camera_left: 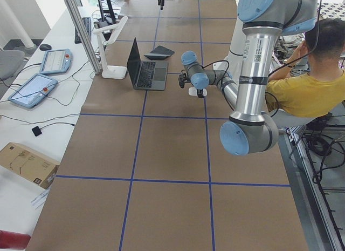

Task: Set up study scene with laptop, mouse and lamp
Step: 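Carry the white mouse with the left gripper toward the mouse pad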

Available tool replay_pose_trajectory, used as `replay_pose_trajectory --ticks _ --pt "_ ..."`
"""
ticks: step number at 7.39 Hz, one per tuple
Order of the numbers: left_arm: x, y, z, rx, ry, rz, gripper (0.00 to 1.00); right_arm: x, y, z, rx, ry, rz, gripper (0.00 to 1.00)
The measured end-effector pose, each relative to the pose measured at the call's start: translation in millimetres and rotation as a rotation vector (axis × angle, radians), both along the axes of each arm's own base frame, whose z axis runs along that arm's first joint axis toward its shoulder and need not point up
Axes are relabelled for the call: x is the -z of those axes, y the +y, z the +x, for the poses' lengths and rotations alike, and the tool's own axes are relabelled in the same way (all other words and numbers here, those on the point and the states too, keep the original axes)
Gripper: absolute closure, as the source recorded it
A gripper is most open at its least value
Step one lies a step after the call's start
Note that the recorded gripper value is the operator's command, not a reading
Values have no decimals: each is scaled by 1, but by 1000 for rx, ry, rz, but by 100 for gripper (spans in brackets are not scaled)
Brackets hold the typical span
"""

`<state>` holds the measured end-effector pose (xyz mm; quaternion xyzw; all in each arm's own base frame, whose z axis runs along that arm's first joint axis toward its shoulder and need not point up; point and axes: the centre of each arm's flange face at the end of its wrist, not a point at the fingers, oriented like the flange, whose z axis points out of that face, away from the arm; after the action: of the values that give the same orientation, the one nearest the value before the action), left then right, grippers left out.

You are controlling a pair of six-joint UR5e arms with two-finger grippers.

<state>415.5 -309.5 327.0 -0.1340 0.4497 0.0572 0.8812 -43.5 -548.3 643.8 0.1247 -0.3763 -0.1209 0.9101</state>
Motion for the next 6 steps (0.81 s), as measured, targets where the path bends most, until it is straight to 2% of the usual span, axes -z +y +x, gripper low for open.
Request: replay_pose_trajectory --ticks 3,6 --pt "84 -48 62 58 -35 36 67 -1 0 0 -7 3 -8 0" --pt "146 -85 118 85 -38 62 67 -2 0 0 -9 3 -17 0"
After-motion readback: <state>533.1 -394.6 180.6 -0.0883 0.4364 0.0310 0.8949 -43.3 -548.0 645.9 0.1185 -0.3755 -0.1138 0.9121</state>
